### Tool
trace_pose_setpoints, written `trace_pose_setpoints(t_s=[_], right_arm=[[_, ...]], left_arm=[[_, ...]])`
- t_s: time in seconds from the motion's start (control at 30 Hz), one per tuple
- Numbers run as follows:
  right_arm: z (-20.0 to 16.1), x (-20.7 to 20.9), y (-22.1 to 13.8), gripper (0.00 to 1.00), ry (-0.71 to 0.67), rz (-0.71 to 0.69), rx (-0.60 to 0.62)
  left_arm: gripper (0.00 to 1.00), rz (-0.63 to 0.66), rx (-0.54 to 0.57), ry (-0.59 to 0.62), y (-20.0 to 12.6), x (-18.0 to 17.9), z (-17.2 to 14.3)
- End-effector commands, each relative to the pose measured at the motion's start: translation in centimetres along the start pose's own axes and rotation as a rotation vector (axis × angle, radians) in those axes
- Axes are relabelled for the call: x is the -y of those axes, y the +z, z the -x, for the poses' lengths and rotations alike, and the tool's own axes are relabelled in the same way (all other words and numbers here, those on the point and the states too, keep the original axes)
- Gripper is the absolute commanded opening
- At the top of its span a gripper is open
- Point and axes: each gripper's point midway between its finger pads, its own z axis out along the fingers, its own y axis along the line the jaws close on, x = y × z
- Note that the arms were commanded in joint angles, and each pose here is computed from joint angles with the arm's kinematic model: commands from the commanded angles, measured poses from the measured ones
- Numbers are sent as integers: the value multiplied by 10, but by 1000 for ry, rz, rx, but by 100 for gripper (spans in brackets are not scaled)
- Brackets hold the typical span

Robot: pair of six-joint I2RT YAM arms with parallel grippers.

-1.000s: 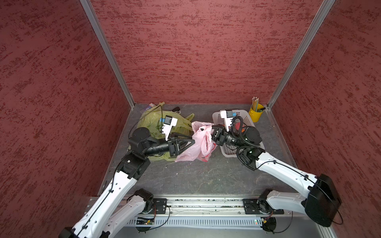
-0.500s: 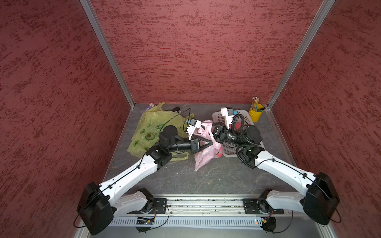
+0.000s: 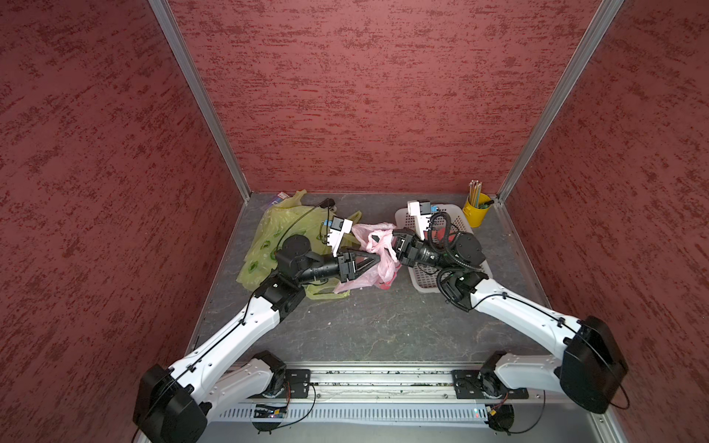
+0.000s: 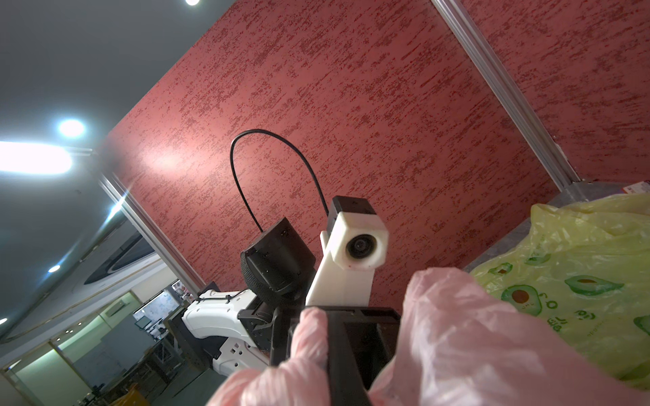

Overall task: Place the peach into a plastic bag & tie a knot
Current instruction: Cross the plastic bag at the center of the board.

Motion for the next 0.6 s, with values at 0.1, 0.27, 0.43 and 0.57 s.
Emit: trace_pose_setpoints(t_s=[0.1,0.27,0.43,0.57], right_arm=[[17,-18,3,0,-50,63,20],[17,-12,3,0,-52,54,15],[13,-8,4,0,-46,51,1],[11,-8,3,0,-46,54,-8]], left_arm=[[57,35,-13,-2,-28,5,-7],[63,38,25,15,-60,25,1],[63,10,97,17,-80,42,26],[62,15,162,-4,-82,43,50]])
